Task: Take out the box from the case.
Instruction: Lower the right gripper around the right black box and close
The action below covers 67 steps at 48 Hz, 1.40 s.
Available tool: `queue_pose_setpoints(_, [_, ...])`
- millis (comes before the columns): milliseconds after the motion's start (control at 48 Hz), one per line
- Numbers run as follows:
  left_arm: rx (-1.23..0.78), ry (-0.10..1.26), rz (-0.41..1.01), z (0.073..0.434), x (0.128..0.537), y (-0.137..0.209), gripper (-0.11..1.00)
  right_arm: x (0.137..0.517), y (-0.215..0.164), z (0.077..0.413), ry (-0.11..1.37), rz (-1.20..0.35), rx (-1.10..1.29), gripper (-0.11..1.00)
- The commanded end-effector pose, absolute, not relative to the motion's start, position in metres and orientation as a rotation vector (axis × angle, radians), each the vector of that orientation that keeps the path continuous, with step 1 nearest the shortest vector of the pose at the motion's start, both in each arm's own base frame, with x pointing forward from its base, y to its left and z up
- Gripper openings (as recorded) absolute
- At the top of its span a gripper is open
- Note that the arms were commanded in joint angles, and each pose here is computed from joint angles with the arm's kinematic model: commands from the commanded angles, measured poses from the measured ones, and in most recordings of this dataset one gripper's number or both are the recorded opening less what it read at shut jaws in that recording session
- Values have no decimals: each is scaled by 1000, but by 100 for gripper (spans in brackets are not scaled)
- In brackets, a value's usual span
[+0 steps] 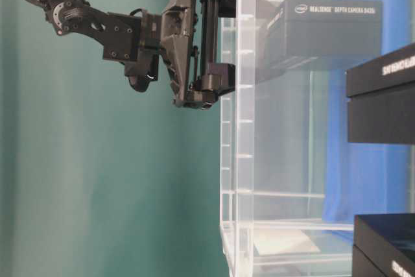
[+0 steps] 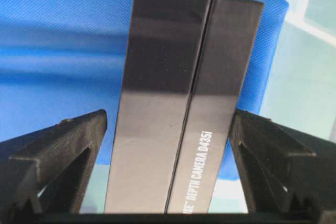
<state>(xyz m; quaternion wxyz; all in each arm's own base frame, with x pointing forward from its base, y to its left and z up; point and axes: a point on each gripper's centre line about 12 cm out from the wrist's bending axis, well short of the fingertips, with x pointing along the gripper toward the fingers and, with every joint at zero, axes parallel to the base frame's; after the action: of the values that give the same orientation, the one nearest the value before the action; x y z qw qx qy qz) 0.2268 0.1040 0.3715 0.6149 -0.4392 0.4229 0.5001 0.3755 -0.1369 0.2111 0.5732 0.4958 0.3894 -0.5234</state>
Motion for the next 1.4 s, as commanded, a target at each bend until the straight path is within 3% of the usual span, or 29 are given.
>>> queue_pose_setpoints(0, [-1016, 957, 1141, 377, 227, 104, 96, 376, -137, 216, 890, -1230, 1179, 86])
queue_pose_setpoints(125, [-1014, 956, 1142, 377, 227, 104, 96, 373, -137, 208, 894, -1261, 1191, 65])
queue_pose_setpoints(918, [-1014, 957, 1140, 377, 227, 103, 96, 379, -139, 216, 864, -1250, 1206, 66])
queue_pose_setpoints(1376, [-1014, 942, 1132, 377, 228, 104, 96, 369, -137, 250, 856, -1271, 1211, 66])
